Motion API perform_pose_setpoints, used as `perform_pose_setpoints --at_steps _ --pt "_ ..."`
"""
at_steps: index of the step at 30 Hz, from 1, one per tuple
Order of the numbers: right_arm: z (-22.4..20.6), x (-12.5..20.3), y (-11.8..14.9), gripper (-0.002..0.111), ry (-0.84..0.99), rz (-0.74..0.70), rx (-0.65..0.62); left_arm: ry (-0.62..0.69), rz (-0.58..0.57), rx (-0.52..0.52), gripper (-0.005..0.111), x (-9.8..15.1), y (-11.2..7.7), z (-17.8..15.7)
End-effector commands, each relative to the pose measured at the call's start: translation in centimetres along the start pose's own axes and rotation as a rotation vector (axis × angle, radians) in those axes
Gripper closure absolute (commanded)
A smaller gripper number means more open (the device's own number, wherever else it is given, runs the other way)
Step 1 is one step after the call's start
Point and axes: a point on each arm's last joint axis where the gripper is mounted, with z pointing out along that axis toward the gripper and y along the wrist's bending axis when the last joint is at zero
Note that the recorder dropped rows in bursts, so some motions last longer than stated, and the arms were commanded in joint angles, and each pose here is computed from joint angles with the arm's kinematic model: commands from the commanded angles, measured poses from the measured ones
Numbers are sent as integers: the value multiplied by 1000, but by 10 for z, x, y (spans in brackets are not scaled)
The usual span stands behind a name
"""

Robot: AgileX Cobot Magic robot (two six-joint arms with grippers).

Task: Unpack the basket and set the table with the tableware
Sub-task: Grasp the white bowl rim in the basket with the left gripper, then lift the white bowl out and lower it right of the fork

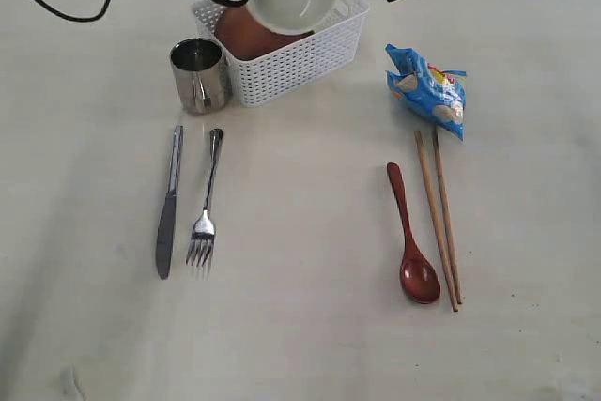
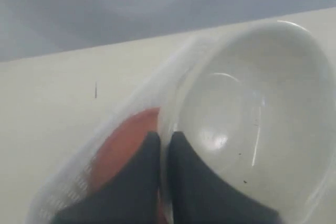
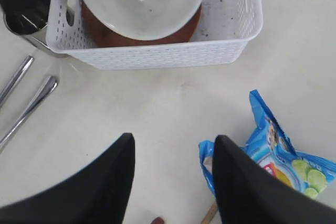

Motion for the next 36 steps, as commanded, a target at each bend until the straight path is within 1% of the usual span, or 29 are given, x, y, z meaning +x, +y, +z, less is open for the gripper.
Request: perform_pose_setpoints --at_steps 1,5,8,9,12,14,20,25,28,30,33,36 --pt "-8 2 -9 65 3 -33 69 -21 19 -13 107 -26 -2 -37" --pt "-26 5 -25 69 -31 35 104 -29 32 -24 107 -40 -2 -65" --pt "-45 10 -39 73 -58 113 127 11 49 -34 107 -45 -7 -84" --pt "-51 14 -46 74 -66 151 140 38 78 -35 107 -45 -10 -92" --pt "-61 27 -57 77 -96 211 173 97 136 -18 107 -43 -24 -108" --pt "-61 40 -62 78 -115 252 193 133 160 -1 107 -41 -34 -118" --pt "-51 74 -64 78 -201 291 300 226 216 44 107 -33 -65 -146" --pt "-40 98 -63 78 -234 309 360 331 270 67 107 -19 -86 -157" --pt "-38 100 -65 78 -251 306 380 376 282 92 107 -6 -95 -158" --pt "-38 101 -64 78 -246 306 377 411 288 116 107 7 -98 -155" --pt "-37 102 -64 78 -241 307 374 457 259 175 107 28 -101 -149" --pt "-37 102 -64 78 -241 307 374 484 227 199 107 46 -100 -144"
